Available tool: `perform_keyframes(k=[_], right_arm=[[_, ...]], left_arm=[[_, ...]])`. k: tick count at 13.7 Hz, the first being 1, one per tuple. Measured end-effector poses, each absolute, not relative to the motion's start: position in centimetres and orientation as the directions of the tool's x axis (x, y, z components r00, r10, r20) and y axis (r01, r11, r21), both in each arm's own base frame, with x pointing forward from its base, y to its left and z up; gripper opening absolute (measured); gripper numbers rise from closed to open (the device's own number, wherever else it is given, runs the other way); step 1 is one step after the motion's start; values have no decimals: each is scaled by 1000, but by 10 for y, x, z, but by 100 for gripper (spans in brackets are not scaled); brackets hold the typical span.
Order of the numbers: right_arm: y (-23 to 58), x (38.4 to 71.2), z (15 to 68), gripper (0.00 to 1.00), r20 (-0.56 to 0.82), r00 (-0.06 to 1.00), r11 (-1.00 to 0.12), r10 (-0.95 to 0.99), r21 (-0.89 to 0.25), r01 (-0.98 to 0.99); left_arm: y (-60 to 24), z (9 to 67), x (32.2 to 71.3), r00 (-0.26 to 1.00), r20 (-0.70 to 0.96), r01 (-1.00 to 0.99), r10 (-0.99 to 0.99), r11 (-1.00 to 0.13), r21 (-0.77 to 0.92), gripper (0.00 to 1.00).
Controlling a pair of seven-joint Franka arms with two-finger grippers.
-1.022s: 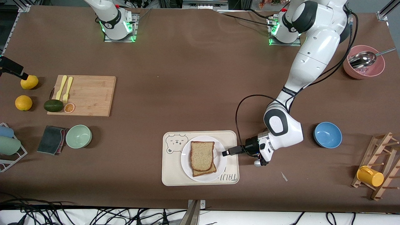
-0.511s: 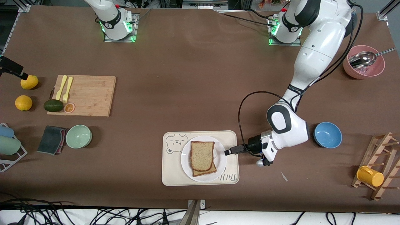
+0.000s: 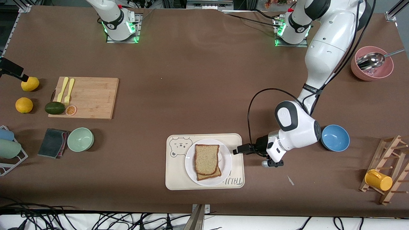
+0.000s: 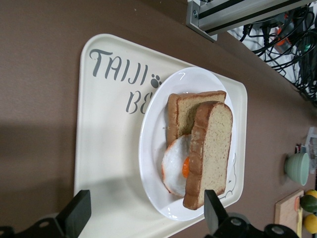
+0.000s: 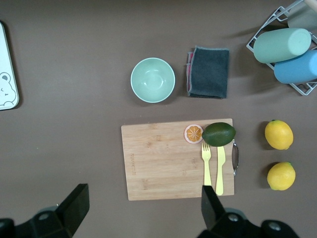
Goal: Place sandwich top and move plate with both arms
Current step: 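Open the left gripper and draw it back from the plate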
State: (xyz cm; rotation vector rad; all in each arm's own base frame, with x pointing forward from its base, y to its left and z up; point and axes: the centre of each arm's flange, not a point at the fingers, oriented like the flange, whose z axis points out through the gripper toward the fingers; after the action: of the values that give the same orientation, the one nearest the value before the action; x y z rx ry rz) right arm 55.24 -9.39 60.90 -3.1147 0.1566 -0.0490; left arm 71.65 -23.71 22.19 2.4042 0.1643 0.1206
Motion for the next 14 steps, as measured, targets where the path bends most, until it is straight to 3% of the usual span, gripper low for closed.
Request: perform_keyframes(k=[14], right_arm=[[-63, 556, 615, 100, 46, 998, -999, -43, -23, -42]], left_arm=[[-210, 278, 662, 996, 87, -19, 29, -863, 504, 100]])
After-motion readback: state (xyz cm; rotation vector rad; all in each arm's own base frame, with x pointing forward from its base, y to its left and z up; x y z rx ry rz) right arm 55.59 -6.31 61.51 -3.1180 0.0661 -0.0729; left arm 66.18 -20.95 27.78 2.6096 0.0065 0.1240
